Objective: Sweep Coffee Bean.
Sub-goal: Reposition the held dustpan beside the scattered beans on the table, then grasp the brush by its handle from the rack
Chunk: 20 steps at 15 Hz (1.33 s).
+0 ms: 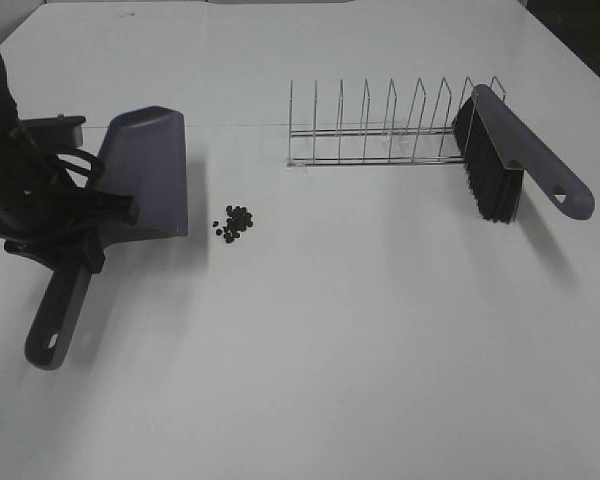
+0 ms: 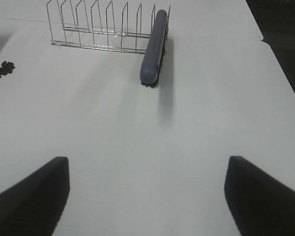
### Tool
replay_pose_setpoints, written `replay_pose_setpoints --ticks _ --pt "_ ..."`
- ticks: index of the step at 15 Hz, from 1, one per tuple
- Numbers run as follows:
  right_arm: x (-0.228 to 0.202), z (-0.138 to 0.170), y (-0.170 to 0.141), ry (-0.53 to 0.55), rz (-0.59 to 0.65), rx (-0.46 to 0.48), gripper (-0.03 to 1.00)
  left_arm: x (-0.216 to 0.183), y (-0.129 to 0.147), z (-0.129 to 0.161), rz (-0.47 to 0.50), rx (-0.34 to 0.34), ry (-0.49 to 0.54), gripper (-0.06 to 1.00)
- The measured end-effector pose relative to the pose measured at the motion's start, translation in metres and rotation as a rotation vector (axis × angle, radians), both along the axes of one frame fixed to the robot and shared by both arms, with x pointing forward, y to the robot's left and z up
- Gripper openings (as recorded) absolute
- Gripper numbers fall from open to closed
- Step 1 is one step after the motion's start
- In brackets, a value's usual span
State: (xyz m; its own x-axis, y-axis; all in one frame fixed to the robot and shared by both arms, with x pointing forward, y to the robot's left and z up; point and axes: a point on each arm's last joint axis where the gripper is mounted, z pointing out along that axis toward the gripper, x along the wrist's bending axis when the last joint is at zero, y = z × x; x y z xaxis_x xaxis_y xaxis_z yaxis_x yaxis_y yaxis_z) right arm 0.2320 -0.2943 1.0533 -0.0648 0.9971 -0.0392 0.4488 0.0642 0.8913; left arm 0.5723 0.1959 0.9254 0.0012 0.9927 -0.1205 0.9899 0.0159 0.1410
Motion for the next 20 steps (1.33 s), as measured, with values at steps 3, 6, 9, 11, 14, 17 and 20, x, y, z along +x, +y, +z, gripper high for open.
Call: replay_pose_setpoints --ticks 3,6,9,11,14,17,20 --pt "0.002 0.000 0.000 0.016 0.000 0.000 0.80 -0.004 0.002 0.007 -0.010 0.015 0.012 0.26" --pt "0.026 0.012 0.000 0.040 -0.004 0.003 0.79 -0.005 0.002 0.007 -0.013 0.020 0.023 0.26" --pt "0.081 0.033 -0.002 0.032 -0.015 0.007 0.77 -0.005 0.003 0.007 -0.016 0.024 0.026 0.26" --pt "0.158 0.044 -0.002 0.196 -0.018 0.014 0.71 -0.005 0.003 0.007 -0.016 0.025 0.028 0.26" --pt "0.243 0.044 0.000 0.343 -0.017 0.062 0.62 -0.006 0.003 0.007 -0.020 0.026 0.034 0.26" --pt "0.307 0.041 0.002 0.392 -0.017 0.101 0.59 -0.006 0.003 0.007 -0.021 0.027 0.036 0.26" --pt "0.375 0.032 0.003 0.439 -0.011 0.119 0.59 -0.006 0.003 0.007 -0.024 0.028 0.037 0.26"
